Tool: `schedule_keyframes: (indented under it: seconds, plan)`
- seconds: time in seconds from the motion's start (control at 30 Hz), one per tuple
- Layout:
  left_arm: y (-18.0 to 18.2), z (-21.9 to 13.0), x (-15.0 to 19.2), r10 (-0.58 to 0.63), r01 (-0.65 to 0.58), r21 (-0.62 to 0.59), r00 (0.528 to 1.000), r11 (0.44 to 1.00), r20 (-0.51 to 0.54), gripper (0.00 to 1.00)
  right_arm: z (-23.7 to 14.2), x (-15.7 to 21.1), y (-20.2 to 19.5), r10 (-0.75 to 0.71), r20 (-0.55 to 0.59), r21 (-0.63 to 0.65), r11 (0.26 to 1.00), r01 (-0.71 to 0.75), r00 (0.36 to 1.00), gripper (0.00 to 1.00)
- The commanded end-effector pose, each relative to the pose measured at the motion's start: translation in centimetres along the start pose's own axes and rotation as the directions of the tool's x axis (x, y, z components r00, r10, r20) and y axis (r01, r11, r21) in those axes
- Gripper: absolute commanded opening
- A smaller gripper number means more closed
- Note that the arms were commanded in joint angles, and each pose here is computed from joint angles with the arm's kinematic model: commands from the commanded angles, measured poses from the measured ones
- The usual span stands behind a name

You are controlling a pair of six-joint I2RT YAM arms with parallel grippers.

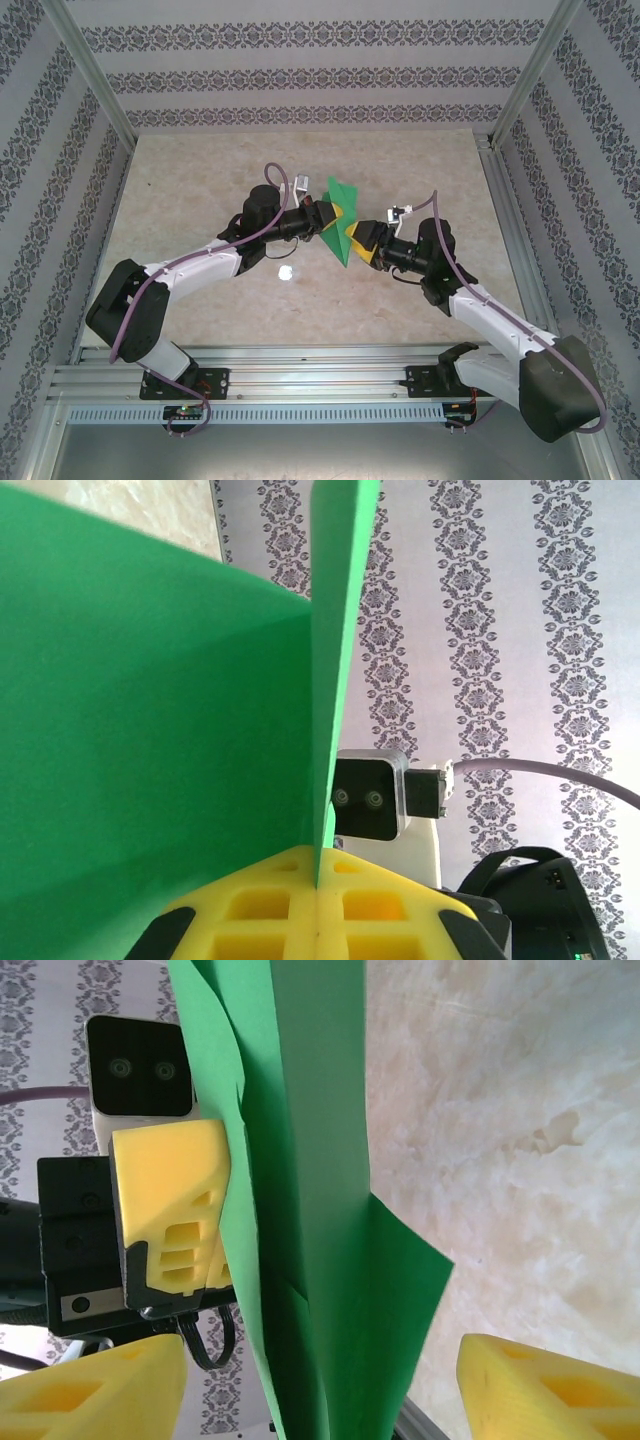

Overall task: Fold a paper plane with a square sheet of paper (fold left side to right side)
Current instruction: Turn over the paper at the center of the table.

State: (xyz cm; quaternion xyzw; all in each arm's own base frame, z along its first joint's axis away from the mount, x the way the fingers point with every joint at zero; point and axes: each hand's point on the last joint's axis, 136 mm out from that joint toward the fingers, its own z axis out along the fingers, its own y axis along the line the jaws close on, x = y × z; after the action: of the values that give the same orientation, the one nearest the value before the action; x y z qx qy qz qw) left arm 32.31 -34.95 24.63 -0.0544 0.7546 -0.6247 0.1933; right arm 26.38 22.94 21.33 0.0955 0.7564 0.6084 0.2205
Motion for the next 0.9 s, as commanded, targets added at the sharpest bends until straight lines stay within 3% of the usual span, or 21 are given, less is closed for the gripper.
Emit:
schedule_keyframes:
  seconds: [0.0,0.2,0.57,0.67,0.8,0.87]
  plan:
    - [-3.5,-0.2,-0.2,0.047,-0.047,0.084,0.999,0.995,0.008,0.03,0.0,0.1,2.8,-0.054,-0.002,-0.156,0.986,0.053,0.999,0.72]
    - [-3.9,-0.2,0.0,0.05,-0.049,0.102,0.999,0.994,-0.001,0.03,1.5,0.5,3.8,-0.005,-0.042,-0.236,0.972,-0.005,0.999,0.63]
    - [-2.9,-0.4,0.3,0.052,-0.052,0.069,0.999,0.996,0.001,0.05,1.2,0.5,2.1,0.006,-0.029,-0.126,0.992,-0.01,1.0,0.3]
    - [-3.0,-0.6,0.2,0.059,-0.059,0.062,0.998,0.996,0.003,0.09,1.0,0.4,1.7,0.008,-0.025,-0.114,0.993,-0.011,1.0,0.22]
    - [-3.1,-1.0,0.1,0.077,-0.077,0.048,0.997,0.996,0.006,0.3,0.9,0.6,1.0,-0.019,-0.035,-0.054,0.998,0.017,0.999,0.1]
    - [-3.3,-1.7,0.0,0.1,-0.1,0.038,0.995,0.994,0.008,0.33,0.8,0.8,0.0,-0.045,-0.044,0.026,0.999,0.046,0.998,0.04]
